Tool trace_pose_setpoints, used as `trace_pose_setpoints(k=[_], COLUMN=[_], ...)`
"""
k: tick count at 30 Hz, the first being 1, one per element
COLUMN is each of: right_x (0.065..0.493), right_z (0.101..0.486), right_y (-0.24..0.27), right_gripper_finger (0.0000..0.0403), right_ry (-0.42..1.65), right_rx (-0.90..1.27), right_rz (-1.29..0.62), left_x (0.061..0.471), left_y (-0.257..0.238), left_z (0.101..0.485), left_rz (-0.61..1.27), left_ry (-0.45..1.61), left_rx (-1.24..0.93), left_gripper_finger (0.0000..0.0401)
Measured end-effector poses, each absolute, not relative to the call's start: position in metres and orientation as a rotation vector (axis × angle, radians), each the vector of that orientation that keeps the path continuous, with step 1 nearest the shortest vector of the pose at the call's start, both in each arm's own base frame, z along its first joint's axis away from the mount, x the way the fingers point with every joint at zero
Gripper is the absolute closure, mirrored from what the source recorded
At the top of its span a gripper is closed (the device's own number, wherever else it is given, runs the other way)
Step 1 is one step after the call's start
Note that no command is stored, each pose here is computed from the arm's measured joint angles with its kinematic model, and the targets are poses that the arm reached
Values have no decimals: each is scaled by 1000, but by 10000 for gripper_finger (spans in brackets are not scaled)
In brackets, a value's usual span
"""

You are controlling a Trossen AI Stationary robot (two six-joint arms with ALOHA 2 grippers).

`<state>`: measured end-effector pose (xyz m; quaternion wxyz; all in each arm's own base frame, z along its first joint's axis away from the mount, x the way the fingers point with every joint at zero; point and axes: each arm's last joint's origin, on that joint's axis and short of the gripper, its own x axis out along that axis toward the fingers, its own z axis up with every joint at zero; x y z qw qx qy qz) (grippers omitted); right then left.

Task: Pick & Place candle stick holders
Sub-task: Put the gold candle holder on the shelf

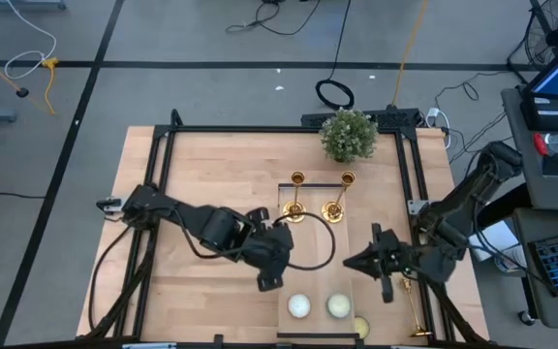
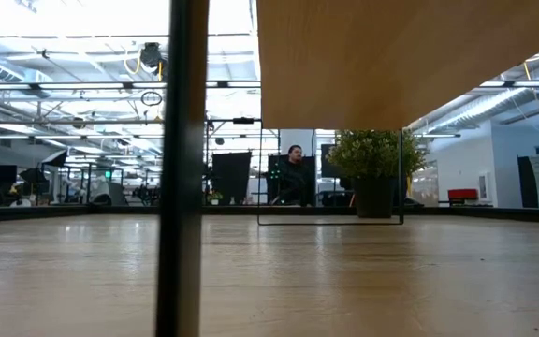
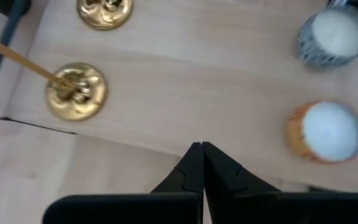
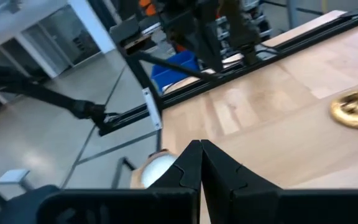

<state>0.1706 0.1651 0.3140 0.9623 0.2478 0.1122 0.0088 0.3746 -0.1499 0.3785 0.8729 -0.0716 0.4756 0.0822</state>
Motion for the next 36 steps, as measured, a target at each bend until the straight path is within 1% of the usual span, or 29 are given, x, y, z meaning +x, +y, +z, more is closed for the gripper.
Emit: trace_pose_setpoints(k=[3,10,14,16,21,27,30,36], right_x=[177,187,192,193,198,200,200,193], right_z=[314,314,310,307,302,302,298,283], right_y=[159,147,138,134,128,125,121,113], right_gripper_finger=[403,403,403,403,403,403,403,403], right_ry=[218,201,217,242,325,337,365,525], right_rx=[508,527,559,571,590,552,552,623], right_rz=[-18,-81,-139,-159,-117,-110,-138,-230], left_x=[373,370,366,365,361,361,361,361], left_y=[-143,-133,-130,-129,-126,-126,-125,-125], left_z=[376,373,372,372,371,371,371,371], left_rz=[175,218,298,341,424,462,485,502], left_ry=[1034,1097,1113,1114,1116,1096,1086,1078], left_rx=[-87,-62,-55,-61,-70,-89,-120,-149], left_gripper_finger=[400,400,400,400,400,400,400,400])
